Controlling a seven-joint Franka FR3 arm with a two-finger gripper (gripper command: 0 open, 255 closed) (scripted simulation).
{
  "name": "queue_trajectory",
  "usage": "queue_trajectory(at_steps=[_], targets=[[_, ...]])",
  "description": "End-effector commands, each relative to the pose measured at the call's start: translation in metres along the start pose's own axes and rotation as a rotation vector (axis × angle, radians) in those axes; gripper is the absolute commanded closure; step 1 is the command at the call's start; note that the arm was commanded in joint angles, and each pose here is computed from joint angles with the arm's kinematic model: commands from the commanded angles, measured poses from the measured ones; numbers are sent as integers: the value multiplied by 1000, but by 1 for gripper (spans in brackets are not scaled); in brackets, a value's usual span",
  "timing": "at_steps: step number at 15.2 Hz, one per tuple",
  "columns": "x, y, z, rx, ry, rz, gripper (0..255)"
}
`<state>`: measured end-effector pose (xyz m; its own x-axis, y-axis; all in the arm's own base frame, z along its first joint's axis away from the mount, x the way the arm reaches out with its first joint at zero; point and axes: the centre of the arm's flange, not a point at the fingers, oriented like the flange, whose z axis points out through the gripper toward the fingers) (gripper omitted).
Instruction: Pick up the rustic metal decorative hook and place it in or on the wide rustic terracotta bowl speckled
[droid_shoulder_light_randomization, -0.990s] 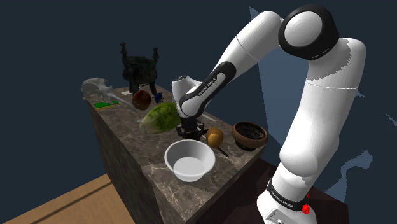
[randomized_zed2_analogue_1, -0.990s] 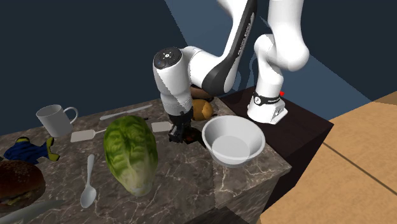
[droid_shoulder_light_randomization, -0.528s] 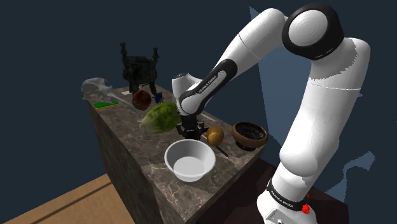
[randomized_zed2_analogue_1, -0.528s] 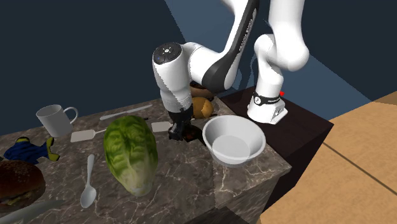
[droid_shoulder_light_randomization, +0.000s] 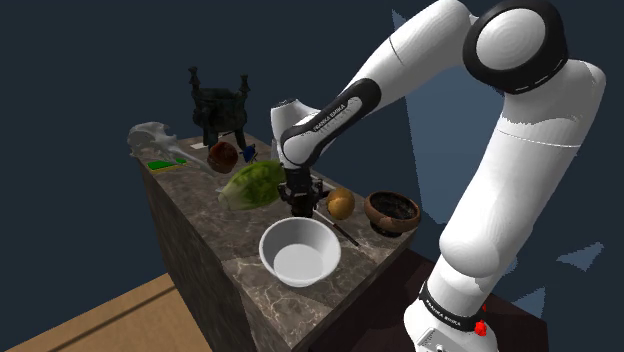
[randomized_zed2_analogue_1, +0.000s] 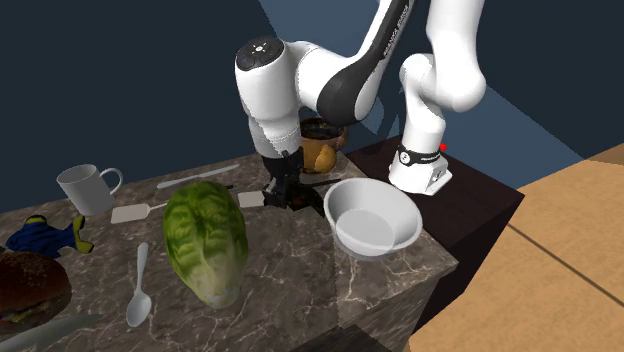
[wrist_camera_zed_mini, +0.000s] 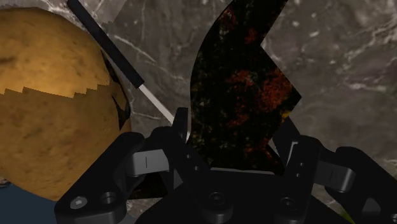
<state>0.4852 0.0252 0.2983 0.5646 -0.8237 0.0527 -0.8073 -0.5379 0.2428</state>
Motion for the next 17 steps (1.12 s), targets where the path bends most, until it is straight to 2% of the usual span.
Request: queue_trajectory(at_steps=[1, 17], targets=[[1, 2, -10, 0, 0, 0, 255], [6, 23, -92, 0, 0, 0, 255]])
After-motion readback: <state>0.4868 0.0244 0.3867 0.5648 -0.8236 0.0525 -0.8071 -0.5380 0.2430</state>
